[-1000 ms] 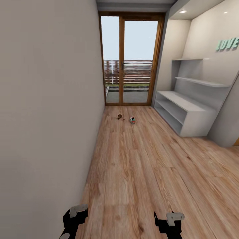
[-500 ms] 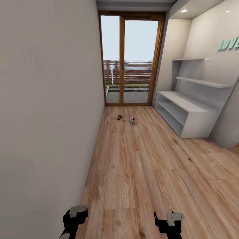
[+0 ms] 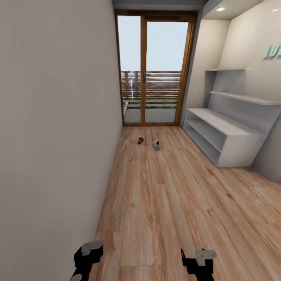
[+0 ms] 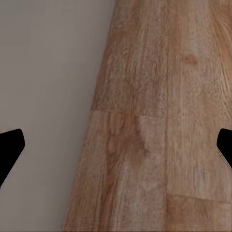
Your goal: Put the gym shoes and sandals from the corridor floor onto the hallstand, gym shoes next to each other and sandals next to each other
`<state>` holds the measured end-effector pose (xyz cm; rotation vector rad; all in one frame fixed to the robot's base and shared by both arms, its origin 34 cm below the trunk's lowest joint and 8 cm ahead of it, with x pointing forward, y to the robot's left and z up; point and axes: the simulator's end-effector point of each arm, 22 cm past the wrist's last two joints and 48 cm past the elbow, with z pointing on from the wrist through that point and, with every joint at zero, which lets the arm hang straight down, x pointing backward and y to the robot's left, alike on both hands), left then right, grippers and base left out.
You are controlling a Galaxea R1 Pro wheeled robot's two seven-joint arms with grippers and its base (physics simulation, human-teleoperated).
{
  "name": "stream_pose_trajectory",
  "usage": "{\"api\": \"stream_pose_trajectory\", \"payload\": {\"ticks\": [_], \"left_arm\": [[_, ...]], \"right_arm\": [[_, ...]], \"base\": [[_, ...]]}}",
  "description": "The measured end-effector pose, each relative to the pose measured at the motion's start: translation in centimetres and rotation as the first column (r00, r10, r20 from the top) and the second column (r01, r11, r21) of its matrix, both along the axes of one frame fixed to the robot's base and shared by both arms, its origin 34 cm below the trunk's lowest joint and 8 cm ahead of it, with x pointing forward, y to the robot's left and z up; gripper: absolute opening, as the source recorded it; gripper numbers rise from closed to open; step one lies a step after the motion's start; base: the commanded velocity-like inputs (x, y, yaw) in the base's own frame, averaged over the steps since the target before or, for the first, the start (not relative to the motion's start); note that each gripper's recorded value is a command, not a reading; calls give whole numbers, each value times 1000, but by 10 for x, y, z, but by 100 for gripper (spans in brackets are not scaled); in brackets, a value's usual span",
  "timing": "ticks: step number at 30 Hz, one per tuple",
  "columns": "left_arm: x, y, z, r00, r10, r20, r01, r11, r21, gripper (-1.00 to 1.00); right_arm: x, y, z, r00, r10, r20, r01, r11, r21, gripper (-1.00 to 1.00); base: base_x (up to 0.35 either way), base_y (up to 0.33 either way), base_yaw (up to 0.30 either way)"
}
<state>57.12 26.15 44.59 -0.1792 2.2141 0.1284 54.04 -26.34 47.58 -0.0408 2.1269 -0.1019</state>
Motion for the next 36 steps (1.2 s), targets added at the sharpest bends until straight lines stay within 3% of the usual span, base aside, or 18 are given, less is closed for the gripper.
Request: {"api": "stream_pose_trajectory", "payload": {"ticks": [36], "left_arm": [[0,-1,0,1000,-1,0,1,1000,-1,100]], "right_arm": [[0,0,0,1000,1,1,-1,1000,0,100]], "base": [[338,0,0]]}}
